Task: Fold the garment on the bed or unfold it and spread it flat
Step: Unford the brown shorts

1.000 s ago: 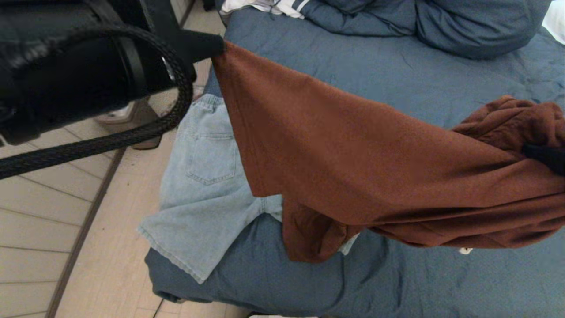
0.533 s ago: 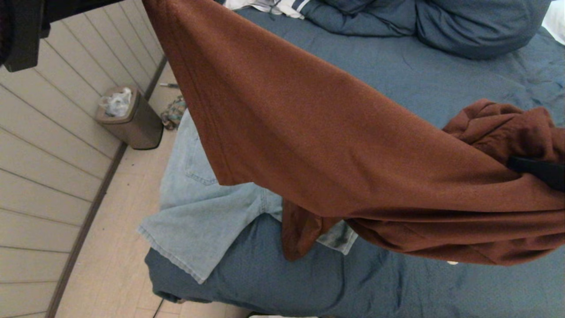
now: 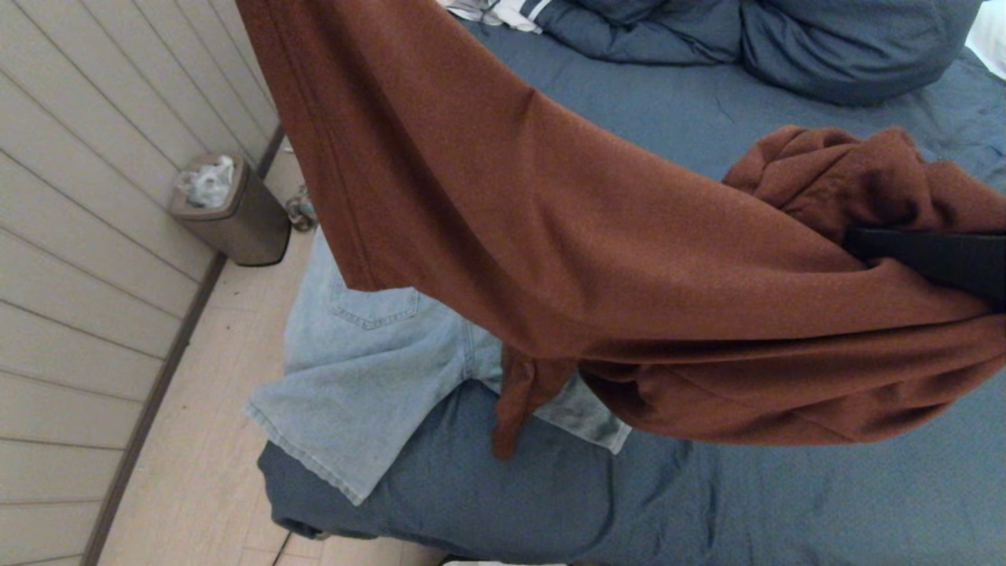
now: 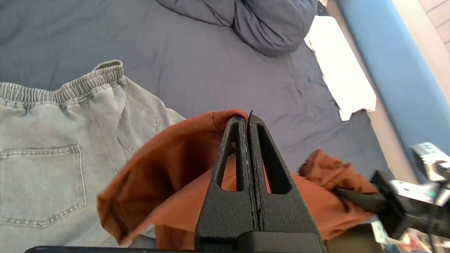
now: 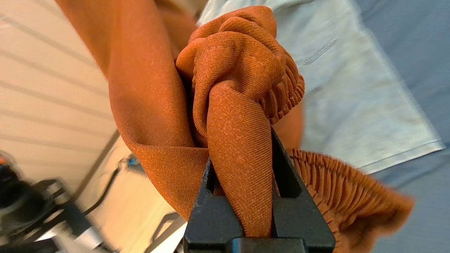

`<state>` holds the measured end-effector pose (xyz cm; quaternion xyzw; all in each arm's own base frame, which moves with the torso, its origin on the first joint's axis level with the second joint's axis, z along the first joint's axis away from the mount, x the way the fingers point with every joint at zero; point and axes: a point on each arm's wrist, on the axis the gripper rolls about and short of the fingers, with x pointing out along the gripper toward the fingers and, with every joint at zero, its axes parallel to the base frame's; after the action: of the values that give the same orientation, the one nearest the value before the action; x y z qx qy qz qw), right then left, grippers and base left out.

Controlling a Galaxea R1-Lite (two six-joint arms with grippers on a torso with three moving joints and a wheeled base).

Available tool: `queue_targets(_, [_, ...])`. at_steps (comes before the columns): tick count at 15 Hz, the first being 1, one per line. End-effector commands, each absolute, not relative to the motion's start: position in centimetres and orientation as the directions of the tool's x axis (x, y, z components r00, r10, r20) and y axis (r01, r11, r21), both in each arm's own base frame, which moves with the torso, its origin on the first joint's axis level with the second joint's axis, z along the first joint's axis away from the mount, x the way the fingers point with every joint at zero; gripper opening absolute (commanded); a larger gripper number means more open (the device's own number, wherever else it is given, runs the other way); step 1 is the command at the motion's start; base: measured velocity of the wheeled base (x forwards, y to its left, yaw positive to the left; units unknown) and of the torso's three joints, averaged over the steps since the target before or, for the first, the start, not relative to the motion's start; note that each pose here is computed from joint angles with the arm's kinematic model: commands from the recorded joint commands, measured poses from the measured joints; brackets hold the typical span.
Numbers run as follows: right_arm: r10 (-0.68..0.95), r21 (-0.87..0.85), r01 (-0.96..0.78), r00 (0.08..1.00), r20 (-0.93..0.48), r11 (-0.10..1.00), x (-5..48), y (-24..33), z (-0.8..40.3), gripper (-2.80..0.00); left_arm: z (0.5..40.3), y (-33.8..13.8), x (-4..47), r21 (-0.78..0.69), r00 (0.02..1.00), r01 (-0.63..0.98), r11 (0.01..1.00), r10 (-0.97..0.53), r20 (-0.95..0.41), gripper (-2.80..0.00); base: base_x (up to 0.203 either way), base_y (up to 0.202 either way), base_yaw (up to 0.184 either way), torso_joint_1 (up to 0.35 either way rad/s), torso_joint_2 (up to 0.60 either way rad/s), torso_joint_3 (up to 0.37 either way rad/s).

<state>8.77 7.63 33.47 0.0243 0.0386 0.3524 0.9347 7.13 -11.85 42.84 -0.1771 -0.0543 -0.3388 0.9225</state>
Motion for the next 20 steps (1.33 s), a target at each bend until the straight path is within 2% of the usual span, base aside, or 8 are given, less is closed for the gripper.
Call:
queue_targets(1, [0.697, 0.108, -0.688, 0.712, -0.086, 0.717, 8.7, 8.4, 34.2, -2.80, 44.0, -11.5, 6.5, -0.285, 0.750, 0.660, 0.696, -0.632, 0.194, -2.80, 0.000, 0.000, 0.000, 0.000, 0.00, 0.000])
queue_targets(10, [0.744, 0.271, -0.706, 0.666, -0.063, 0.655, 6.4, 7.1, 37.9, -2.80, 48.8, -4.1, 2.9, -0.335, 0.732, 0.681, 0.651, -0.588, 0.345, -2.80, 0.000, 0.000, 0.000, 0.000, 0.00, 0.000])
queue_targets(11, [0.738, 0.296, -0.693, 0.671, -0.068, 0.657, 6.7, 7.3, 38.2, -2.80, 49.0, -4.0, 2.9, -0.297, 0.731, 0.680, 0.670, -0.588, 0.346, -2.80, 0.000, 0.000, 0.000, 0.000, 0.00, 0.000])
queue_targets(14, [0.716, 0.344, -0.645, 0.683, -0.142, 0.683, 8.5, 9.0, 38.0, -2.80, 48.4, -6.8, 4.2, -0.259, 0.740, 0.672, 0.694, -0.611, 0.283, -2.80, 0.000, 0.000, 0.000, 0.000, 0.00, 0.000])
queue_targets(20, [0.539, 0.331, -0.447, 0.794, -0.281, 0.831, 15.1, 10.2, 35.8, -2.80, 45.5, -14.8, 8.0, -0.306, 0.752, 0.646, 0.699, -0.651, 0.100, -2.80, 0.000, 0.000, 0.000, 0.000, 0.00, 0.000])
